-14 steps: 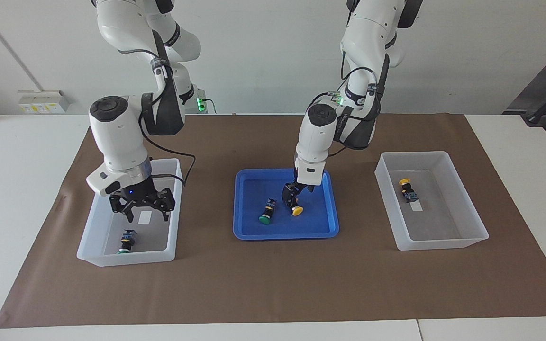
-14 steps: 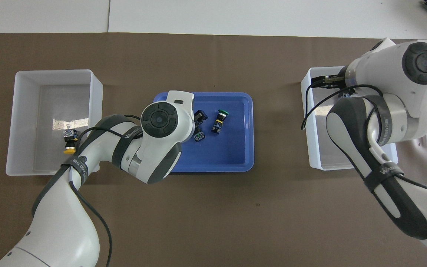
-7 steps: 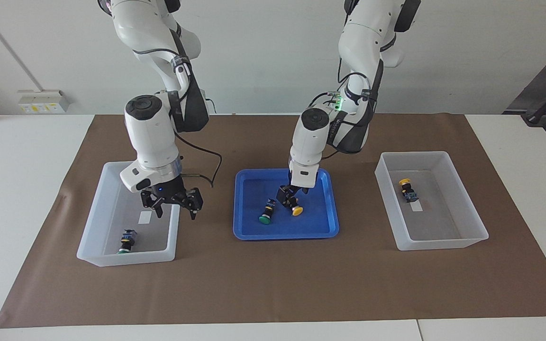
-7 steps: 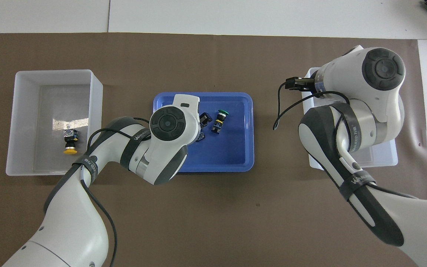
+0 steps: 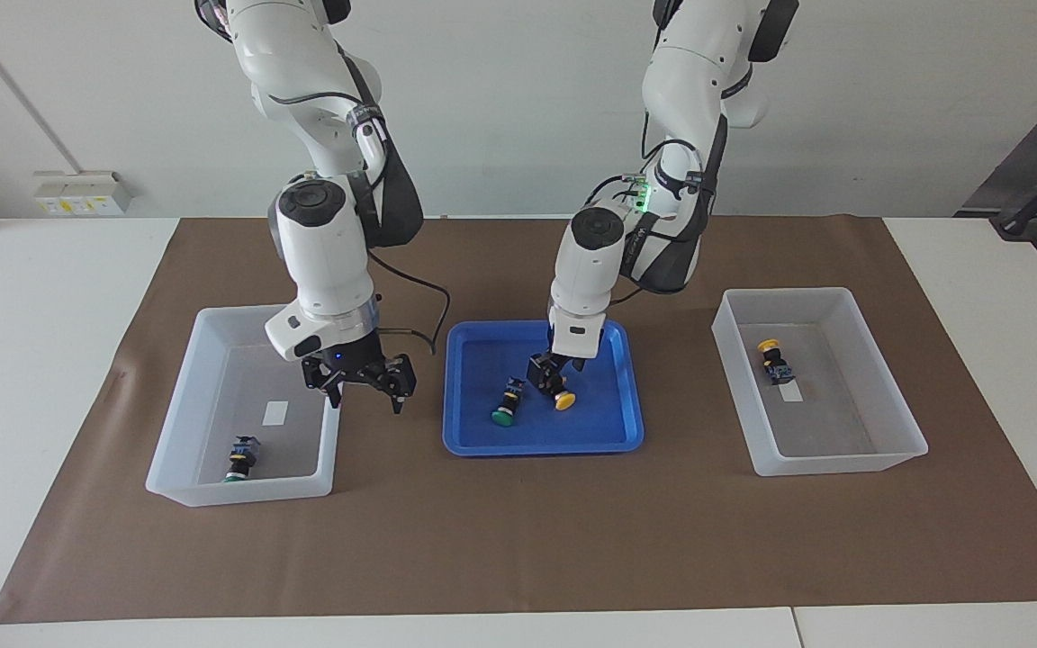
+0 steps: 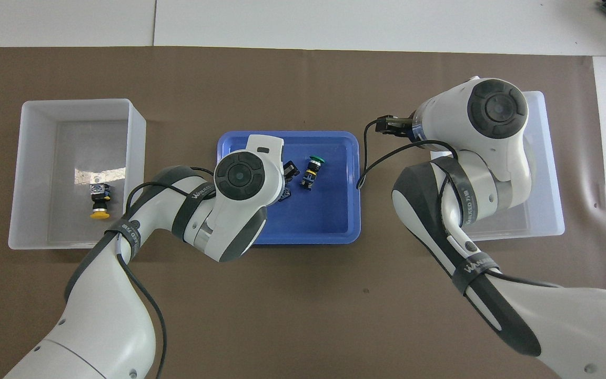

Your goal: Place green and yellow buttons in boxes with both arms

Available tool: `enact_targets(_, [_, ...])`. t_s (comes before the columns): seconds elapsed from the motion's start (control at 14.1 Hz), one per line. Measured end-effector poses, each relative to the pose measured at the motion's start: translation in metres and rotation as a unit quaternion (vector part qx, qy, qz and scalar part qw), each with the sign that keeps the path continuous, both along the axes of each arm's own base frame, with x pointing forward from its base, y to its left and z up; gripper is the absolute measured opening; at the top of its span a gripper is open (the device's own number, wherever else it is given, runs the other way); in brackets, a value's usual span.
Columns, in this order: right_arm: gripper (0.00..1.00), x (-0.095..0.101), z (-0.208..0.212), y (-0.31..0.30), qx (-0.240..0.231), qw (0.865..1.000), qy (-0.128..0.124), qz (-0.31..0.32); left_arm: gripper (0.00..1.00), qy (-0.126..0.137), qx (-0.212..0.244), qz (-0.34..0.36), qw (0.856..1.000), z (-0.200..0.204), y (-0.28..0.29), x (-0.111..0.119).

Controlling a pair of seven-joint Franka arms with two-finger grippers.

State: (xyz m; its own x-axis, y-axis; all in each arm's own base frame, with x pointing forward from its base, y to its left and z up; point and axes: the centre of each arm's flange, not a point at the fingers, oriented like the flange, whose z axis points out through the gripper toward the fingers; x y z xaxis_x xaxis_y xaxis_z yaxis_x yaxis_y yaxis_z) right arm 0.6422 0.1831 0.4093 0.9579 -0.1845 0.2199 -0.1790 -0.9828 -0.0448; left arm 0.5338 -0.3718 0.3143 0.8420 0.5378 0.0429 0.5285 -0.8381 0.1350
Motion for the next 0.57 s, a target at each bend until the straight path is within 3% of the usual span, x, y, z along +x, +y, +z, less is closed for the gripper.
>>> enact_targets(0.21, [1.0, -0.002, -0.011, 0.016, 0.006, 1.0, 0.003, -0.013, 0.86, -0.001, 0.0, 0.0, 1.0, 0.0, 0.0, 0.0])
enact_targets(0.43, [1.0, -0.005, -0.015, 0.026, 0.007, 1.0, 0.005, -0.015, 0.74, 0.0, 0.0, 0.0, 1.0, -0.001, 0.0, 0.0])
enact_targets(0.57, [1.0, -0.005, -0.015, 0.029, 0.009, 1.0, 0.003, -0.017, 0.49, -0.002, -0.001, 0.0, 1.0, 0.0, -0.001, 0.0])
